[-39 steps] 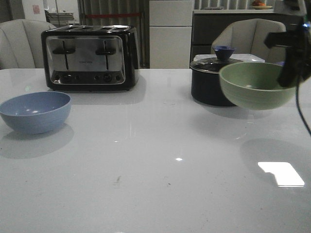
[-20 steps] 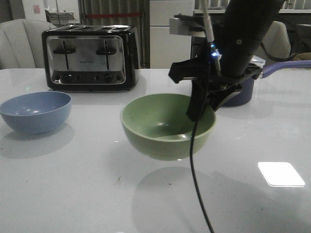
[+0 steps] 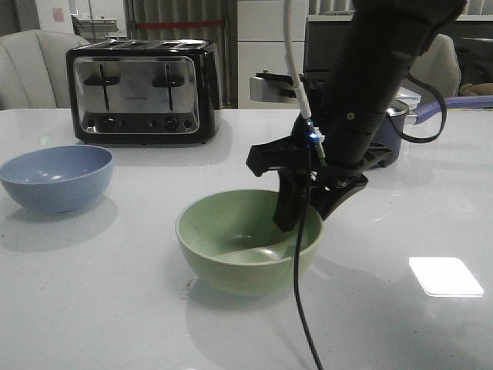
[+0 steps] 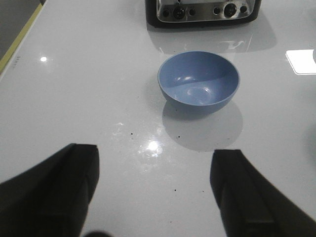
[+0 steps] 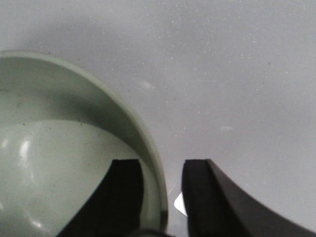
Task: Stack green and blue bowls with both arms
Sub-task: 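Open the right gripper and raise it away from the green bowl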
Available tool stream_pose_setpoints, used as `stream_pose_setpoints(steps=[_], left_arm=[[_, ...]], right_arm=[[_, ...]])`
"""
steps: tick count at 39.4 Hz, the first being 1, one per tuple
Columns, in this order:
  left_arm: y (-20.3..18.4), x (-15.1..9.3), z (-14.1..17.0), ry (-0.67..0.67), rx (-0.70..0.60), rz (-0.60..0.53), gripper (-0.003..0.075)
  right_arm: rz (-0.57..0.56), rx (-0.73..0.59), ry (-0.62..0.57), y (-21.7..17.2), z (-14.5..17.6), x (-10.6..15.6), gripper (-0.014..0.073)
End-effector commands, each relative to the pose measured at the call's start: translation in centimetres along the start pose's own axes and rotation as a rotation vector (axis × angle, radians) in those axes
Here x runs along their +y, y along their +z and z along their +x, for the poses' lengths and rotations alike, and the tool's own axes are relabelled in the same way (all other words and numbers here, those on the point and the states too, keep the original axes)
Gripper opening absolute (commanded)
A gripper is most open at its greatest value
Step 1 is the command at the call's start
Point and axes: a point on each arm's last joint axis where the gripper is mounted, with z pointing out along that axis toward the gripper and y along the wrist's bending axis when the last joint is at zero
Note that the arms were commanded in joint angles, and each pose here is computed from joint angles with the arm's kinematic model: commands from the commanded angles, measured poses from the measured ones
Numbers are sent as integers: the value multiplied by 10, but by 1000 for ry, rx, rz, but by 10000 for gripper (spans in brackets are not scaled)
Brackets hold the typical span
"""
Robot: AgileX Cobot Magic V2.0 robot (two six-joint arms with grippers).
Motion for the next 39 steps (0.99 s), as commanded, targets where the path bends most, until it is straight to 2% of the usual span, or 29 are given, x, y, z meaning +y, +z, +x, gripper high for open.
stream_pose_setpoints(steps=[1, 8, 14, 16, 17, 20, 32, 39], left_arm=[[-4, 0, -18, -6, -112, 4, 530], [-4, 0, -19, -6, -125, 4, 530], [-4, 0, -20, -17, -133, 10, 530], [-4, 0, -20, -17, -133, 10, 530], [-4, 0, -19, -17, -129, 10, 530], [-4, 0, -19, -17, -129, 10, 530], [-1, -1, -19, -15, -116, 13, 530], [19, -1, -28, -14, 26, 20, 530]], right_arm=[[14, -127, -38, -31, -16, 5, 454], [13, -206, -77, -65, -14, 13, 446], [7, -302, -204, -106, 7, 34, 446], [2, -320, -250, -115, 17, 42, 446], [-17, -391, -316, -144, 47, 57, 446], [-28, -440, -339, -160, 67, 63, 446], [-44, -536, -367, -201, 139, 59, 446], [-55, -559, -381, -215, 165, 57, 446]])
